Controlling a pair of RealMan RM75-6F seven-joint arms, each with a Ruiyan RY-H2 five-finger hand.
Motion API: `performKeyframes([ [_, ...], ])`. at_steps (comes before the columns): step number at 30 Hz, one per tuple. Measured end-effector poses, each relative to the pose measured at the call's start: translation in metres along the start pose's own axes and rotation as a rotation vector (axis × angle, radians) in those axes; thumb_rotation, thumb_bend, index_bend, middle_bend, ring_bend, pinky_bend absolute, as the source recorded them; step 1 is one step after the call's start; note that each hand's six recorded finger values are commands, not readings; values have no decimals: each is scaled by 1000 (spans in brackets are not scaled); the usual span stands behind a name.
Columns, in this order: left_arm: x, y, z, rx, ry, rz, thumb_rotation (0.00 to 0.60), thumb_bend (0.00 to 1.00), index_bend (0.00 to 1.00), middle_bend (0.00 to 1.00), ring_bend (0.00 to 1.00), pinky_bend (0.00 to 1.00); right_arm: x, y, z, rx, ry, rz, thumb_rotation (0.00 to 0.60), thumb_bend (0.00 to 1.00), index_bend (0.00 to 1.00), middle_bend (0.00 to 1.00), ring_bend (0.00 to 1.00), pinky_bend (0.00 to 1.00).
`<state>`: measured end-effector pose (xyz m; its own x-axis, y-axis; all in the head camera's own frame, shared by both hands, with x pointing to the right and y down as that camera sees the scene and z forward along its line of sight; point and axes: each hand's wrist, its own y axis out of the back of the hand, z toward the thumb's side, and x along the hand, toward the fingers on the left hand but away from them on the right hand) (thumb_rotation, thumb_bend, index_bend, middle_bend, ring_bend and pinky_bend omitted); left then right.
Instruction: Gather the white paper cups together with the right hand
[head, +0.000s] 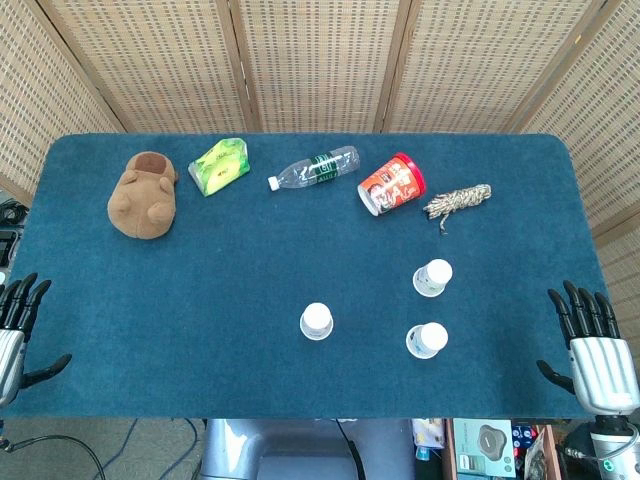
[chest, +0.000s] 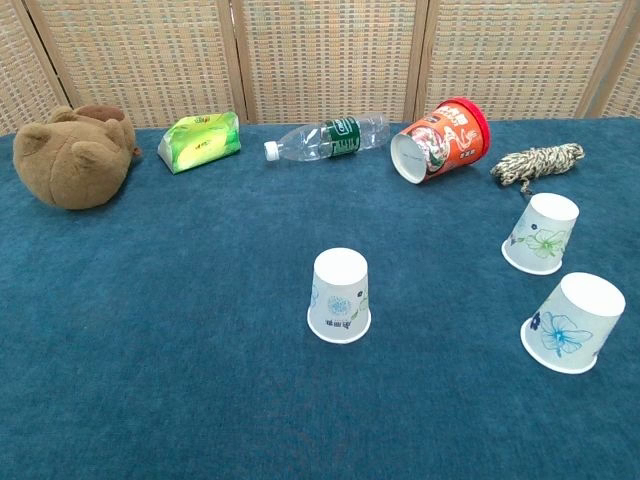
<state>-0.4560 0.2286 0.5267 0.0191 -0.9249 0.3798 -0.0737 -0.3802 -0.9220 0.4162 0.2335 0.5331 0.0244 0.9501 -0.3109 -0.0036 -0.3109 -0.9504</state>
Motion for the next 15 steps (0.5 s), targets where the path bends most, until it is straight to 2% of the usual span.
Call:
performKeyframes([
  [9,1,-2,-4,-15,22,-42,600,160,0,0,0,0,-1,0,2,-3,9,7,600,0,0,0,0,0],
  [13,4,-4,-4,-20,21,-53,600,161,0,0,0,0,-6,-7,12,-91,70,51,600,0,0,5,0,9],
  [15,7,-4,-4,-21,19,-56,600,161,0,0,0,0,-12,-14,21,-159,124,100,600,0,0,32,0,46],
])
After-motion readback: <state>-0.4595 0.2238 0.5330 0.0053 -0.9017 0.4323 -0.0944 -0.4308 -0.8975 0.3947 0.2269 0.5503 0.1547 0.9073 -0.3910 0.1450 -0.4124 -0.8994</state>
